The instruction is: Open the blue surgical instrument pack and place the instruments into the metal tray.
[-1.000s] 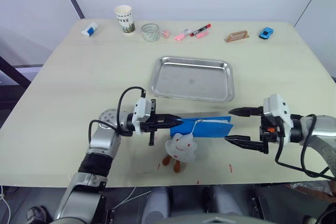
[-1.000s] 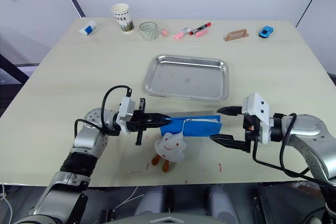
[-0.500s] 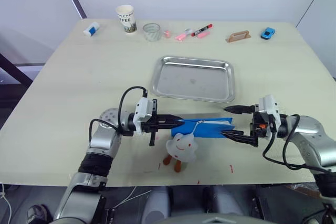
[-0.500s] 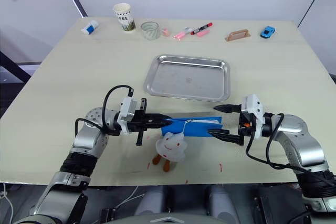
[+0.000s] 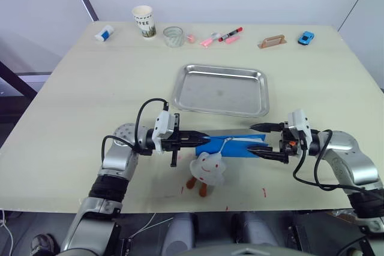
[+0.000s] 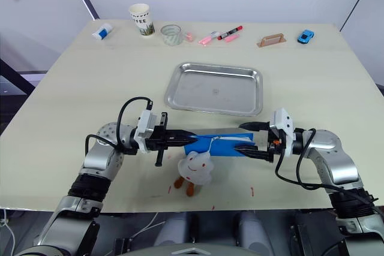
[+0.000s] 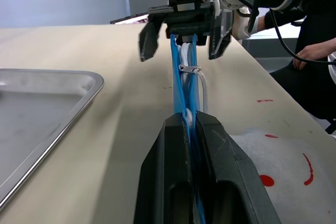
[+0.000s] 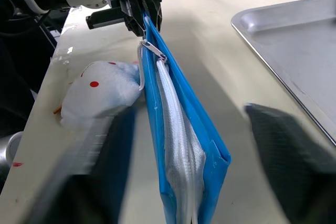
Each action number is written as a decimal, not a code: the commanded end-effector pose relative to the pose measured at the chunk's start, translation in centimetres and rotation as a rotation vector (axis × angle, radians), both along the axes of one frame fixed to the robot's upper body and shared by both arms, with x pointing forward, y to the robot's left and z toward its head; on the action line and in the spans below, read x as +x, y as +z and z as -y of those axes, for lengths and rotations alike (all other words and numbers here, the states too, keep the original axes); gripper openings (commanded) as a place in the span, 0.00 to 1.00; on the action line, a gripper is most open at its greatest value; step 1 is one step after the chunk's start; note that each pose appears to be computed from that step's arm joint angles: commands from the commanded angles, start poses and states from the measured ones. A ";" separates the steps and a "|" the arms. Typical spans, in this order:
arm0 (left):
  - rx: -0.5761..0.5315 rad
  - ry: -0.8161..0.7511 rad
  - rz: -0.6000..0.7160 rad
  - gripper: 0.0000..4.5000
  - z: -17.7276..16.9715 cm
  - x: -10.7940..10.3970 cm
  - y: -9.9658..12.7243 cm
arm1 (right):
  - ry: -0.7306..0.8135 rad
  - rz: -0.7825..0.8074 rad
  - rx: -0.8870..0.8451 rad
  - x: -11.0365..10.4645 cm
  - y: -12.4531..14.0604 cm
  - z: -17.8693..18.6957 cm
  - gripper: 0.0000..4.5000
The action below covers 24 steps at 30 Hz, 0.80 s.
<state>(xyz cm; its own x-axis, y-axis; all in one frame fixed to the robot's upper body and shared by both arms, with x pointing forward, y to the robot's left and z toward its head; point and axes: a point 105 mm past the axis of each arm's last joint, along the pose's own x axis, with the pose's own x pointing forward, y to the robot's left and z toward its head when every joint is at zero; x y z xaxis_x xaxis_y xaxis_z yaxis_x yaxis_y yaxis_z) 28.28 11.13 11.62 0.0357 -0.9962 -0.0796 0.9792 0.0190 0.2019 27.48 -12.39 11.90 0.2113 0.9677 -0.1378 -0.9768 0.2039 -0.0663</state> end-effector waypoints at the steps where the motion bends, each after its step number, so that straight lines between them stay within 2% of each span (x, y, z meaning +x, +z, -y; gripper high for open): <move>1: 0.006 -0.015 0.020 0.00 0.1 -0.2 0.4 | 0.025 0.042 0.008 0.1 0.8 -0.3 0.37; 4: 0.004 -0.012 0.018 0.00 0.0 -0.2 0.3 | 0.034 0.042 0.011 0.0 0.8 -0.4 0.04; 5: 0.003 -0.011 0.017 0.00 -0.1 -0.2 0.2 | 0.039 0.042 0.009 0.0 0.7 -0.4 0.00; 10: -0.013 0.003 -0.014 0.00 -0.6 -0.3 0.0 | 0.046 0.043 0.007 0.0 0.7 -0.5 0.00; 13: -0.071 0.031 -0.083 0.00 -1.1 -0.2 0.9 | 0.047 0.046 0.007 0.0 0.8 -0.5 0.00; 18: -0.163 0.120 -0.178 0.44 -4.4 -0.9 3.4 | 0.046 0.054 0.000 0.2 1.3 -0.2 0.00; 21: -0.142 0.133 -0.258 0.67 -6.3 -2.7 4.3 | 0.047 0.055 -0.013 0.4 1.3 0.1 0.00; 24: -0.117 0.136 -0.318 0.95 -7.0 -4.0 4.7 | 0.043 0.058 -0.018 0.7 1.5 0.3 0.00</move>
<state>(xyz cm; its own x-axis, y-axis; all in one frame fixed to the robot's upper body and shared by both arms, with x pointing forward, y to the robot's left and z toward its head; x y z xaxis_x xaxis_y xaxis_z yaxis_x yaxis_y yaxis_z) 24.99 18.54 15.08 0.1951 -0.9807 -0.0143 0.9716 0.1952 -0.1336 27.98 -12.51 12.17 0.1769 0.9720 -0.1548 -0.9829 0.1665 -0.0781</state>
